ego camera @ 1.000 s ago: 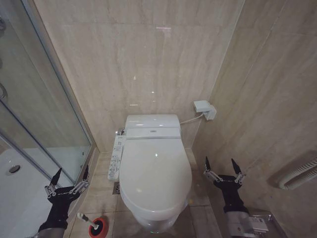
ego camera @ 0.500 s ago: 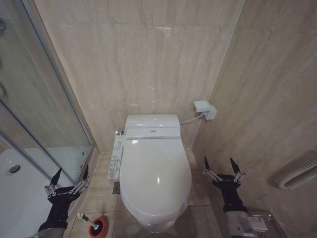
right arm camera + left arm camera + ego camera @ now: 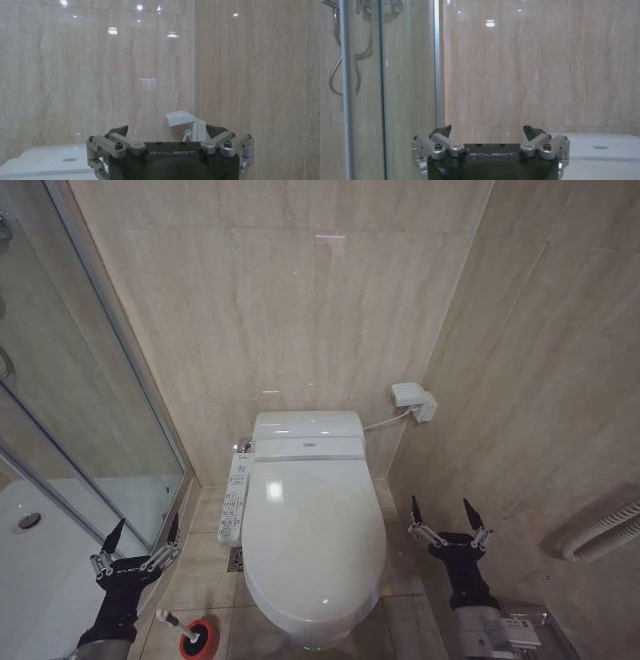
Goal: Open the toilet lid, clean the toilet bowl with a toilet brush, close the toilet lid, and flush.
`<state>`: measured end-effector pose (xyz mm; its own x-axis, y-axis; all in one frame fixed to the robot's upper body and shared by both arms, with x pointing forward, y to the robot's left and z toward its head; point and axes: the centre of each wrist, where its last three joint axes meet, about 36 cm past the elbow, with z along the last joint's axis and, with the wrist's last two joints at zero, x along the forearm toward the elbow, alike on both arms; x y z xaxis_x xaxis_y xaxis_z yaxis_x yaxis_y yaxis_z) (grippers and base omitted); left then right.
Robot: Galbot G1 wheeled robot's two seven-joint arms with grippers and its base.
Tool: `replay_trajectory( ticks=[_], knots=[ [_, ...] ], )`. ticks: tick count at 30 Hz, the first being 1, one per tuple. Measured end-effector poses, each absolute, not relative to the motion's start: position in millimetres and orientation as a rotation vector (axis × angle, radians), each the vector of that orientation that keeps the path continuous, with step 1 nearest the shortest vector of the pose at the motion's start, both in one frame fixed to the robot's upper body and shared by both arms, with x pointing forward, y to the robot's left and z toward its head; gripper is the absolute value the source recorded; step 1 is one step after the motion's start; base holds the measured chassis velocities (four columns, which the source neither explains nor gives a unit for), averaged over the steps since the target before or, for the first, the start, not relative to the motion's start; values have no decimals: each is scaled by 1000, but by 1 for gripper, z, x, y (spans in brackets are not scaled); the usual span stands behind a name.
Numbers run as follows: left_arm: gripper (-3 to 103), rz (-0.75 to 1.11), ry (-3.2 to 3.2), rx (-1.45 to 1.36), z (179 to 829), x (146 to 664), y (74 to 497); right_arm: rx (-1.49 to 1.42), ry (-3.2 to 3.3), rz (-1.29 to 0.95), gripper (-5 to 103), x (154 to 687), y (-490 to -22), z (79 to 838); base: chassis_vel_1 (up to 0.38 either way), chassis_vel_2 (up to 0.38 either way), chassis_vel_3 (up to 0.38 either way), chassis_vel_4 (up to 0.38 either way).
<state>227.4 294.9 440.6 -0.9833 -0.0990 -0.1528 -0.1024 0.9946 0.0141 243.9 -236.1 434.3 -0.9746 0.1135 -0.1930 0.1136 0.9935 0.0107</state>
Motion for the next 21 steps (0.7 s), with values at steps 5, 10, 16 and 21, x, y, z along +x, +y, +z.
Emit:
replay_trajectory(
  ticks=[5, 10, 16, 21],
  knots=[
    [97, 33, 2985, -152, 441, 227, 295, 169, 2942, 0, 100, 244, -236, 434, 0, 0, 0, 0],
    [97, 33, 2985, -152, 441, 227, 295, 169, 2943, 1, 100, 244, -236, 434, 0, 0, 0, 0],
    [97, 33, 2985, -152, 441, 227, 295, 169, 2943, 1, 100, 244, -236, 434, 0, 0, 0, 0],
    [97, 33, 2985, -152, 441, 227, 295, 169, 2943, 2, 100, 244, -236, 434, 0, 0, 0, 0]
  ],
)
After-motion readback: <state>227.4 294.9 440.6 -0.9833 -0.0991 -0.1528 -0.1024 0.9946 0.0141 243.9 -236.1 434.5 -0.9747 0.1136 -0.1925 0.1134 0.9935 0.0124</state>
